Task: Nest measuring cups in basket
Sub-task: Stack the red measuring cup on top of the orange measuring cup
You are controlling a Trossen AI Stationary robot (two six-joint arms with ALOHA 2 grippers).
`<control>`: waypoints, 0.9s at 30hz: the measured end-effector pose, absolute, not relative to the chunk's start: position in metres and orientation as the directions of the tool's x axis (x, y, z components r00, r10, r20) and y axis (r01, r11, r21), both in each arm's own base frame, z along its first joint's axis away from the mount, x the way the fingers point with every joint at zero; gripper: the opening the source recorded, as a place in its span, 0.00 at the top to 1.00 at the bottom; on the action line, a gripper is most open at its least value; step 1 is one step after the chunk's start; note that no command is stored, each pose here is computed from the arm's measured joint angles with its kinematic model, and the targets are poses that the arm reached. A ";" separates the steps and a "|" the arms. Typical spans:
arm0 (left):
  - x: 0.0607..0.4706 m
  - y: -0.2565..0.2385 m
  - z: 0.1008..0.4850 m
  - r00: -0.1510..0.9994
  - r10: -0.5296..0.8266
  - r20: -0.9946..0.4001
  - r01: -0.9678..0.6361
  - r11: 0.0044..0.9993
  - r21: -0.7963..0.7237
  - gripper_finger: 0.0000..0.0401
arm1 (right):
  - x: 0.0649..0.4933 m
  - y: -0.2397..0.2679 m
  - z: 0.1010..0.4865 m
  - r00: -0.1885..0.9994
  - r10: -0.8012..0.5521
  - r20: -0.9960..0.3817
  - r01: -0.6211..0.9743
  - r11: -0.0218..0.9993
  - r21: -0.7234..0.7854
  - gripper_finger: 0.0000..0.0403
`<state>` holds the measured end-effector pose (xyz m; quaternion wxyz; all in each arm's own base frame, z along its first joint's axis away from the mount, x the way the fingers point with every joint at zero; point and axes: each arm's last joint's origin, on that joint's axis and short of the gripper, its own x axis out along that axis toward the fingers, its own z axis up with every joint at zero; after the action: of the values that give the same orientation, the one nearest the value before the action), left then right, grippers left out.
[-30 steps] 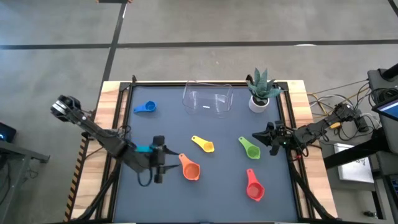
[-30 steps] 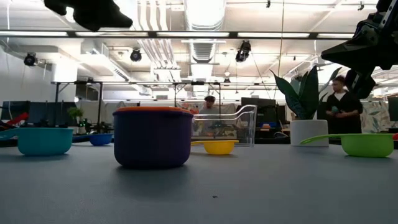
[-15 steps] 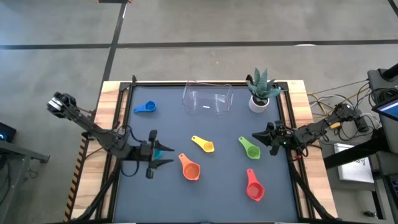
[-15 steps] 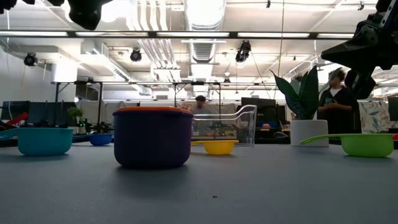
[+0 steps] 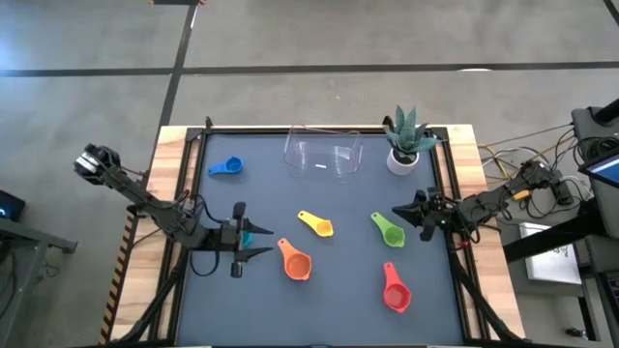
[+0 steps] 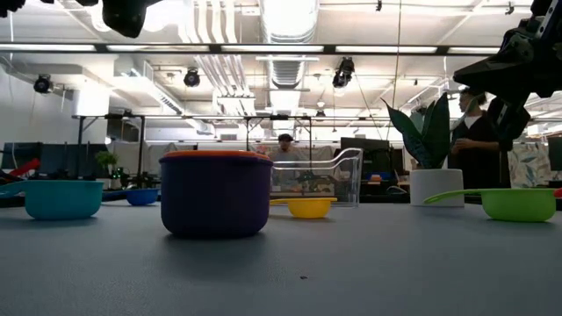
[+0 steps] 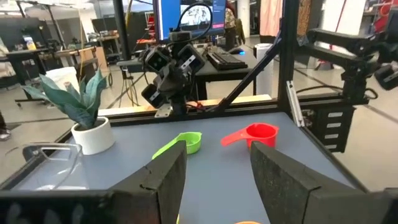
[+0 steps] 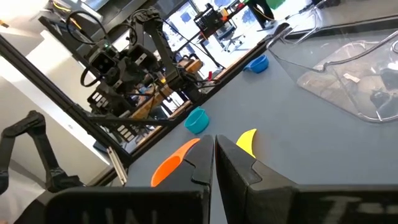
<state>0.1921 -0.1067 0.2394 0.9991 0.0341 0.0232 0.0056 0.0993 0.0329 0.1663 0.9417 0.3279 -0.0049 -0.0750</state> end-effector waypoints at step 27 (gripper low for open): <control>0.194 -0.105 0.237 0.998 0.026 -0.056 -0.021 0.996 0.088 0.60 | 0.108 0.041 0.258 0.995 -0.032 0.098 -0.024 0.852 0.523 0.98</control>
<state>0.1945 -0.1047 0.2372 0.9986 0.0437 0.0286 0.0119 0.1082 0.0409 0.2576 0.9609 0.2720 -0.0516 -0.0022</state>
